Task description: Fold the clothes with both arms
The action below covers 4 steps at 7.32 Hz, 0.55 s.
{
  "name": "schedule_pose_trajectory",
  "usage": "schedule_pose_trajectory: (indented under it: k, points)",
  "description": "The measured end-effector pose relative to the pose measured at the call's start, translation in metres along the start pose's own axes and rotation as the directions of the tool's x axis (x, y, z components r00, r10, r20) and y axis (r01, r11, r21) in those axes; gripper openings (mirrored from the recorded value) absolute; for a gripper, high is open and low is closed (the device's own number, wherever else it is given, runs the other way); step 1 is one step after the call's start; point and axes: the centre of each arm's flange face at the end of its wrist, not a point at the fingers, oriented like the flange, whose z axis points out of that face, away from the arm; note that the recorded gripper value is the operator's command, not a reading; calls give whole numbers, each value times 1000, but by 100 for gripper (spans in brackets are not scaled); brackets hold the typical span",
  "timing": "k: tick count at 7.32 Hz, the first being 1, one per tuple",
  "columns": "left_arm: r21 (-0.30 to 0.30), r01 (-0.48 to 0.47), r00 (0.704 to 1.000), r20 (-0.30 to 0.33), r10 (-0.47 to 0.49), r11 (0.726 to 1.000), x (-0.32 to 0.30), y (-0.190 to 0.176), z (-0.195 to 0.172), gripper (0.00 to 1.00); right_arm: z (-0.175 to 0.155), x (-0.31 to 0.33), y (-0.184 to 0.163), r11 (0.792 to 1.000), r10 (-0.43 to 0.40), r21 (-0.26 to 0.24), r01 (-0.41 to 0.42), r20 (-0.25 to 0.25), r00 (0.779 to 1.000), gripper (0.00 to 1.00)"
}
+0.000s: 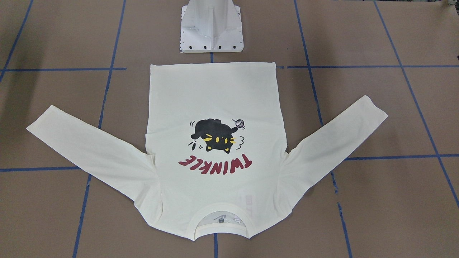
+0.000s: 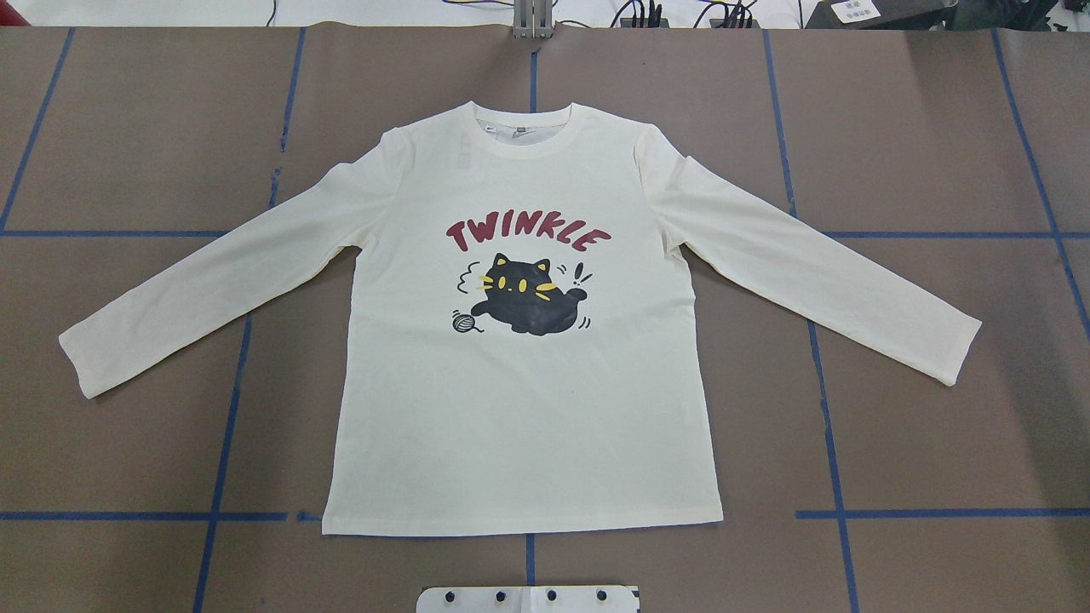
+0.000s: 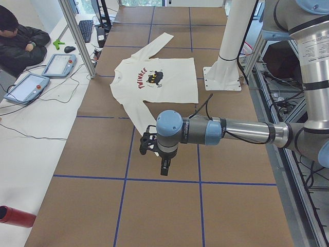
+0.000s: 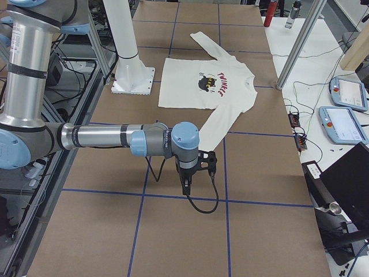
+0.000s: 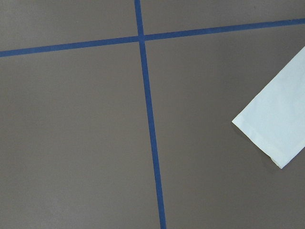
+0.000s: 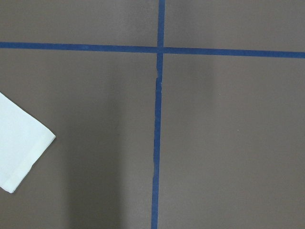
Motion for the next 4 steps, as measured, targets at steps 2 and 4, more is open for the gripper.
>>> schedule_pose_trajectory:
  k: [2,4]
  points:
    - [7,-8,1000,1,8,1000,2,-4,-2,100,0,0,0,1000,0,0,0,0,1000,100]
    - [25,-27,1000,0,27,999,6,-9,-6,100,-1,-2,0,1000,-2,3,2,3,1000,100]
